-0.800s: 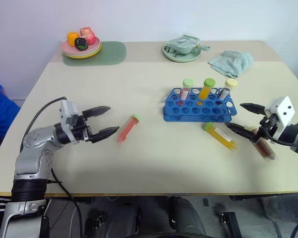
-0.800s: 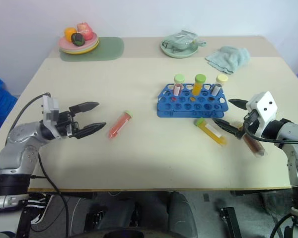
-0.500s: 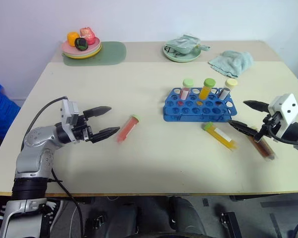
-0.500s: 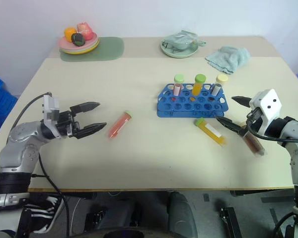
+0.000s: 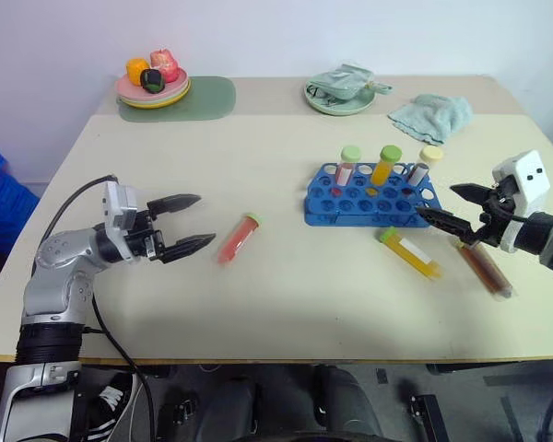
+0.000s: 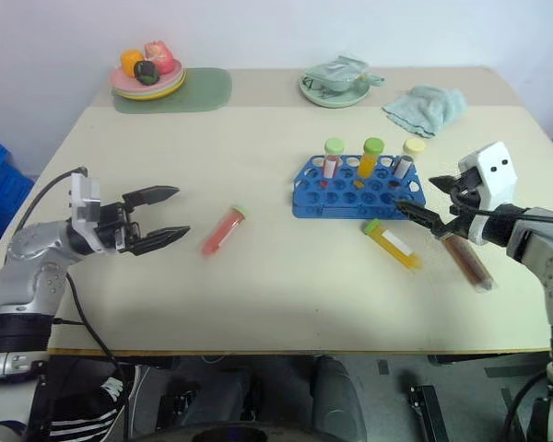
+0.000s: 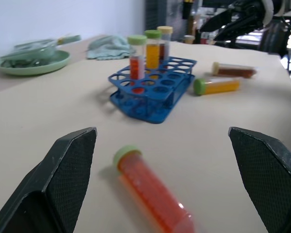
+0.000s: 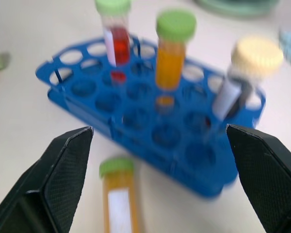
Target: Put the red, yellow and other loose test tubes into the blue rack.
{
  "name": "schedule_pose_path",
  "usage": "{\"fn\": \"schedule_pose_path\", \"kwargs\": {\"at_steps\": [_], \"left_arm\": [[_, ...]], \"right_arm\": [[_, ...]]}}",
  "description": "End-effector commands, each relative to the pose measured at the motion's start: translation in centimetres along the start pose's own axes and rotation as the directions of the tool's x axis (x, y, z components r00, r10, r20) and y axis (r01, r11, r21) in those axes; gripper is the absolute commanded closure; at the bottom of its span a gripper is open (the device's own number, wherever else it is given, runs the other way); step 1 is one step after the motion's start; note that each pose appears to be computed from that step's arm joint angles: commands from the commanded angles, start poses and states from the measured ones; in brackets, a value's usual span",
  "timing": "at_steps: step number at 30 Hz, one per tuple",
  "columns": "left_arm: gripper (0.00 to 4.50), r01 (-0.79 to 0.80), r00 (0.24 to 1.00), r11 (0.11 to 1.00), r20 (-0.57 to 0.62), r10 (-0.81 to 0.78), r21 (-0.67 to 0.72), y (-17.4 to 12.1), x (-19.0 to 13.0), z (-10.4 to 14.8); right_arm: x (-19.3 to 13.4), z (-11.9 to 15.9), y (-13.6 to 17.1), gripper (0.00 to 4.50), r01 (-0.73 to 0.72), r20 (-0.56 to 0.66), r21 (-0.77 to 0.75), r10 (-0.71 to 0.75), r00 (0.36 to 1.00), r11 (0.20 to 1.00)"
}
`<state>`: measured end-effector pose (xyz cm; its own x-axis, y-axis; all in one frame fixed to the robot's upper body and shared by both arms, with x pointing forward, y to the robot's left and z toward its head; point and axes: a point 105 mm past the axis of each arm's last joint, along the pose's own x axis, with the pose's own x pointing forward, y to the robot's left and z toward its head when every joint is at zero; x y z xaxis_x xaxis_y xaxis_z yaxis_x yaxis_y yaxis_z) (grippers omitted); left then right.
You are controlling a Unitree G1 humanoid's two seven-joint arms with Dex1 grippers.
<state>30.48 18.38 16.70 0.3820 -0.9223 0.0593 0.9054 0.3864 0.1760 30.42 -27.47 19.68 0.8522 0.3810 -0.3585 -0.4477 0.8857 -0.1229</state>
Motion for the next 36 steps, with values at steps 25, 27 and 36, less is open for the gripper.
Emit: {"fn": "schedule_pose_path", "kwargs": {"at_steps": [25, 27, 36], "left_arm": [[0.05, 0.410, 0.911, 0.906, 0.089, -0.402, -0.103, -4.9, 5.3, 1.9], [0.05, 0.410, 0.911, 0.906, 0.094, -0.401, -0.103, -5.1, 5.4, 1.9], [0.05, 0.381, 0.924, 0.919, 0.089, -0.373, -0.099, -5.0, 4.9, 1.8]], "right_arm": [[-1.7, -7.4, -7.8, 0.00, 0.319, -0.581, 0.108, -0.201, 0.789, 0.942], [-1.5, -7.7, -8.1, 0.00, 0.318, -0.589, 0.101, -0.201, 0.783, 0.943], [-1.1, -7.5, -8.1, 0.00, 0.304, -0.581, 0.124, -0.179, 0.794, 0.945]]}}
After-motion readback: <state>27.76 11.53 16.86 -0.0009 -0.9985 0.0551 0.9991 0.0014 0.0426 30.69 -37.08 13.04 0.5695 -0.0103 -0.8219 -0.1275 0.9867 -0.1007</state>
